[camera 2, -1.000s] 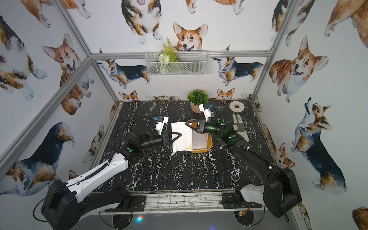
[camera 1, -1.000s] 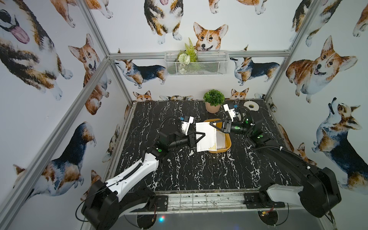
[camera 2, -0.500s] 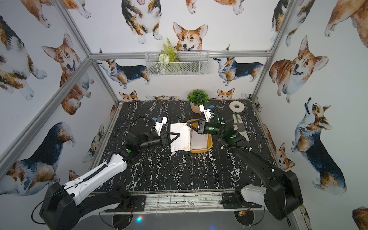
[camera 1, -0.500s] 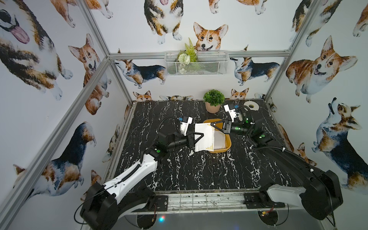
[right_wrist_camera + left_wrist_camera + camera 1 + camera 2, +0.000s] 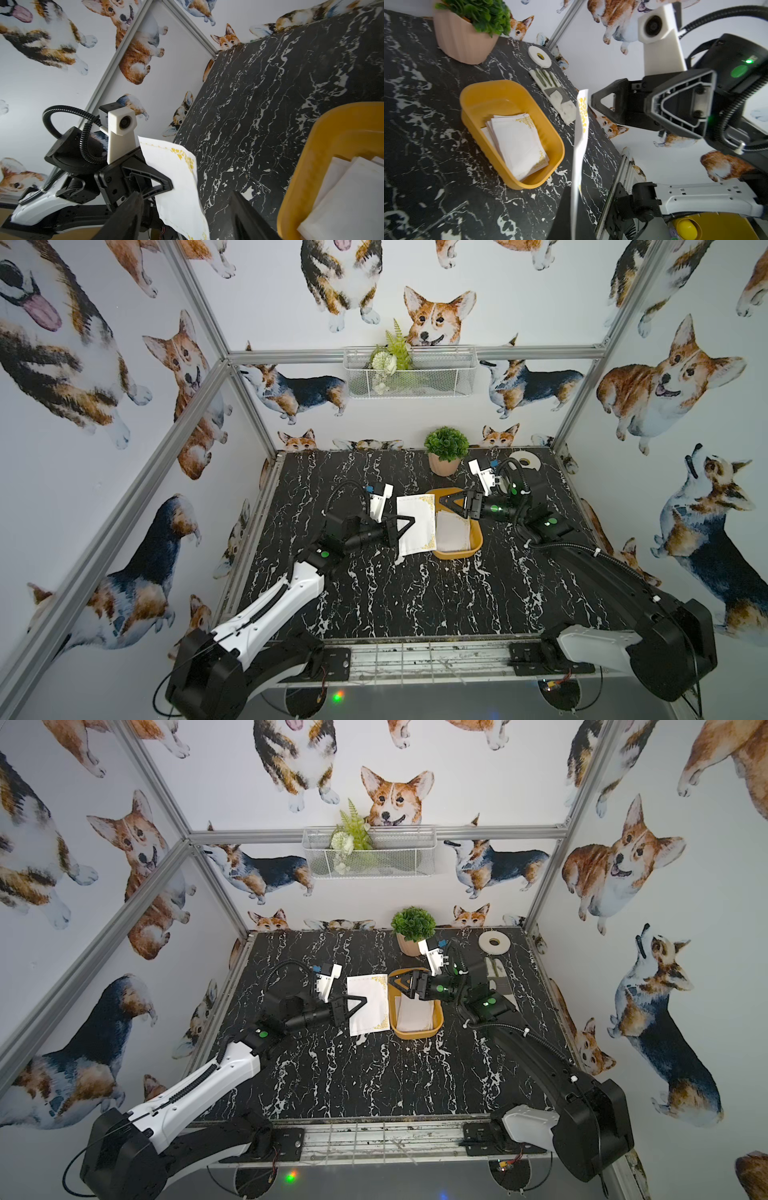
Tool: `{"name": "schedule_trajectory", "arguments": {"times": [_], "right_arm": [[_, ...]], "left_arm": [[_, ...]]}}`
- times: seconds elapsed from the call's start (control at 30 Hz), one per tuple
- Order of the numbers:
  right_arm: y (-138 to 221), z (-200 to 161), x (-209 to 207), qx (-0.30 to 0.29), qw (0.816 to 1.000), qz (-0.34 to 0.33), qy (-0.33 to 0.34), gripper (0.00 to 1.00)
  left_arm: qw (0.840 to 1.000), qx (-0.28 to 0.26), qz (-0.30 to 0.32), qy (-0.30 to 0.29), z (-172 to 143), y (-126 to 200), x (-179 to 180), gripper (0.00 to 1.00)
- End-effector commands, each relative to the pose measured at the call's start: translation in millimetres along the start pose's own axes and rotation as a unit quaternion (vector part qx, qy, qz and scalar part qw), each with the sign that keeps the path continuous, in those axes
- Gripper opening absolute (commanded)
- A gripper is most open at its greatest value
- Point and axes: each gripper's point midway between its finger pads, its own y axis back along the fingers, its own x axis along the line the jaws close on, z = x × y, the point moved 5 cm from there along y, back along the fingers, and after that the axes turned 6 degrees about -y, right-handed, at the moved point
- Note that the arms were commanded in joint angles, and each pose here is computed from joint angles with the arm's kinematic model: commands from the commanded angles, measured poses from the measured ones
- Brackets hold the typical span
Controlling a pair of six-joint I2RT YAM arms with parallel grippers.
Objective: Take out the stationery paper from the storage box
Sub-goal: Place the stationery paper at the center of the board.
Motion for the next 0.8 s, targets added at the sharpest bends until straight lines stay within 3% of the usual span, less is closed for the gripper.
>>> {"name": "schedule_trajectory", "arguments": {"times": [0.0,0.13,0.3,0.57,0.77], "right_arm": [[6,-3,-24,-0.002,0.995,-0.097,0.010,0.70],[8,-7,-51,0.011,0.982,-0.188,0.010,0.72],[7,-18,-98,0.047,0.947,-0.318,-0.007,0.70],[1,-33,-127,0.067,0.926,-0.372,0.000,0.68],[-2,-36,-148,0.093,0.905,-0.415,0.011,0.68]], "left_arm": [[0.995,0.009,0.091,0.047,0,10,48,0.00],[0.982,-0.007,0.145,0.120,5,23,106,0.00],[0.963,0.082,0.221,0.134,-5,9,160,0.00],[0.954,0.110,0.233,0.153,-23,-19,201,0.00],[0.933,0.160,0.274,0.170,-50,-31,234,0.00]]}}
